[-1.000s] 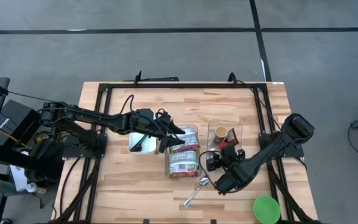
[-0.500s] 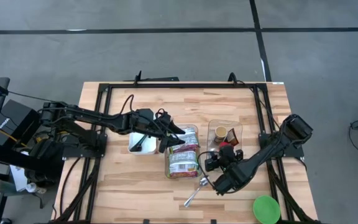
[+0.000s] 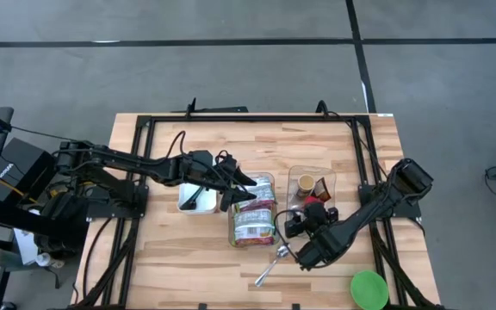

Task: Pick & Place Food Item
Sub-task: Adjust the left transparent bin on the table

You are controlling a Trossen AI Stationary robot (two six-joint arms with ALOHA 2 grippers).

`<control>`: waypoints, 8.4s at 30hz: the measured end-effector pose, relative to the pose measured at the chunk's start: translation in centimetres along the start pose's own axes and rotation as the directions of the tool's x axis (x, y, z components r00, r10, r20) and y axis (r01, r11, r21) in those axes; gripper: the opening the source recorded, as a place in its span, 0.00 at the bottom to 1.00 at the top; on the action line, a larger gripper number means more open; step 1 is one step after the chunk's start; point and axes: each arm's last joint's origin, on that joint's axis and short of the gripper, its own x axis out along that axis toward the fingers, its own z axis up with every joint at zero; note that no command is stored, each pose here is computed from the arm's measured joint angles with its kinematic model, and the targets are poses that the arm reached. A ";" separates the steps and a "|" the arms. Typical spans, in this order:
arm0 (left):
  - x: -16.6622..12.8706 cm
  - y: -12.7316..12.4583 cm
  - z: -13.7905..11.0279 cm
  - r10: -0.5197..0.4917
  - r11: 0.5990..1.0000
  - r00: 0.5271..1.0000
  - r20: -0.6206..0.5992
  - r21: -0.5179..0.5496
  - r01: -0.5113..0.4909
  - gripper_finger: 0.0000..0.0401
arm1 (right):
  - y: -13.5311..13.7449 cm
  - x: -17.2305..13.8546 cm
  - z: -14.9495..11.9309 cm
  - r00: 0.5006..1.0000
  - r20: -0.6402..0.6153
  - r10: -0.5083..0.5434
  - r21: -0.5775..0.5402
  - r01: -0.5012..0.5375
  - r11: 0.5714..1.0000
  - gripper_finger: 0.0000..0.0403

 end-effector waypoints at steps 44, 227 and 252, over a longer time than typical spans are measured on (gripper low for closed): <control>-0.1 -0.7 0.7 -0.133 0.991 0.990 0.040 0.023 0.133 0.41 | -4.1 -6.6 11.6 0.963 -0.020 0.269 -0.129 -0.269 0.954 0.02; -1.6 -15.6 -16.4 0.029 0.993 0.936 -0.350 -0.101 -0.068 0.00 | -1.7 -6.5 0.6 0.916 -0.401 -0.007 0.150 0.073 0.986 0.00; 2.7 -11.1 -16.6 0.236 0.971 0.950 -0.202 0.029 -0.235 0.00 | -0.4 -10.8 1.0 0.900 -0.398 0.179 0.125 -0.140 0.982 0.00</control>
